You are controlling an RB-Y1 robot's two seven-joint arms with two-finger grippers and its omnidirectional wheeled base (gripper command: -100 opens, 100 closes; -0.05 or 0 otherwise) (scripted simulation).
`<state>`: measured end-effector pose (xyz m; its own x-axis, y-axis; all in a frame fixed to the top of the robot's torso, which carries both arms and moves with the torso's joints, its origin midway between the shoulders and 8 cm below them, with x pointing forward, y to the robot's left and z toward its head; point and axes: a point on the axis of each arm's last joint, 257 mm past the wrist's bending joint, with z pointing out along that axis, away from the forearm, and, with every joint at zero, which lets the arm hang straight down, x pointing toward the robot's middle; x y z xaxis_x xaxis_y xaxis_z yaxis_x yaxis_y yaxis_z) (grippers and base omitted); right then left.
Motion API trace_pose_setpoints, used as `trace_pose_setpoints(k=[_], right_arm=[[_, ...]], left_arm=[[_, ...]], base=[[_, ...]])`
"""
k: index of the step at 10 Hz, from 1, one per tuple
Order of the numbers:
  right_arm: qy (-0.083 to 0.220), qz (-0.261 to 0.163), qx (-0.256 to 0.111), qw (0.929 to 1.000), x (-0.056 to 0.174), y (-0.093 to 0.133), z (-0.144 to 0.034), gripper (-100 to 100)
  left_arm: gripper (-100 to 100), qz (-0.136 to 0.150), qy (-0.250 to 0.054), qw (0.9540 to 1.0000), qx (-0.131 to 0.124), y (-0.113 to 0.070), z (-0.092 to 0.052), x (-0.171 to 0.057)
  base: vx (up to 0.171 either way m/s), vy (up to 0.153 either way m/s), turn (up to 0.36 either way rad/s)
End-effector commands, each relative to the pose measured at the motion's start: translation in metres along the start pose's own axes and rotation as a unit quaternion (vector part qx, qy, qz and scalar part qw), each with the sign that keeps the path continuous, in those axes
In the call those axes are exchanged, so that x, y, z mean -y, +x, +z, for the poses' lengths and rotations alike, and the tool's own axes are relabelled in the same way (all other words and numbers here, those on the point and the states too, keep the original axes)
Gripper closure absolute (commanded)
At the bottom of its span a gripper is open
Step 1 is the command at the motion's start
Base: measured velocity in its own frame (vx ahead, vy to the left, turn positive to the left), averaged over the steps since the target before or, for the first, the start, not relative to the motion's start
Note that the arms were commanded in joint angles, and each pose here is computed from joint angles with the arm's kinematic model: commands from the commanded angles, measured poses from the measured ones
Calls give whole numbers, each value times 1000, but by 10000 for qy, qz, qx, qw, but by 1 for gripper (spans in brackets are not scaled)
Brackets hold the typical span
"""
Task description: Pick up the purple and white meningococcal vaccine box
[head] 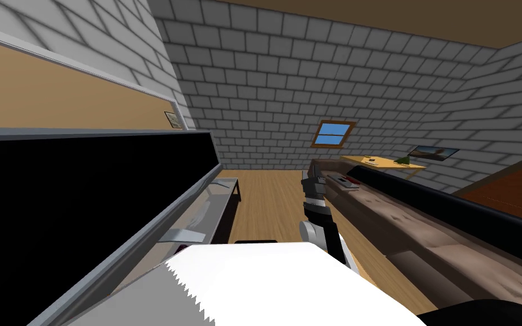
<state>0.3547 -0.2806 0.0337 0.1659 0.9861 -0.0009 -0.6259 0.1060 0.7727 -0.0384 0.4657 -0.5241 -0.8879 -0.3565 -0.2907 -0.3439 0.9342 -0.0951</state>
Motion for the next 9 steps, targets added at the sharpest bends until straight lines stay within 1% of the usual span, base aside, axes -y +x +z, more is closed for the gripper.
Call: trace_pose_setpoints(k=[1, 3, 5, 7, 9], right_arm=[[0, 0, 0, 10000, 0, 0, 0, 0], [0, 0, 0, 10000, 0, 0, 0, 0], [1, -1, 0, 10000, 0, 0, 0, 0], [0, -1, 0, 10000, 0, 0, 0, 0], [0, 0, 0, 10000, 0, 0, 0, 0]], left_arm=[[-100, 70, -70, 9999, -109, 9, -2, -11], [-100, 320, -263, 9980, -476, 37, -11, -36], [-100, 530, -386, 9948, -778, 58, -20, -56], [-100, 693, -448, 9914, -1013, 75, -27, -69], [-100, 805, -459, 9887, -1179, 87, -31, -76]], base=[[115, 10, -55], [158, 33, -157], [277, 45, -160], [250, 20, -121], [168, 29, -124]])
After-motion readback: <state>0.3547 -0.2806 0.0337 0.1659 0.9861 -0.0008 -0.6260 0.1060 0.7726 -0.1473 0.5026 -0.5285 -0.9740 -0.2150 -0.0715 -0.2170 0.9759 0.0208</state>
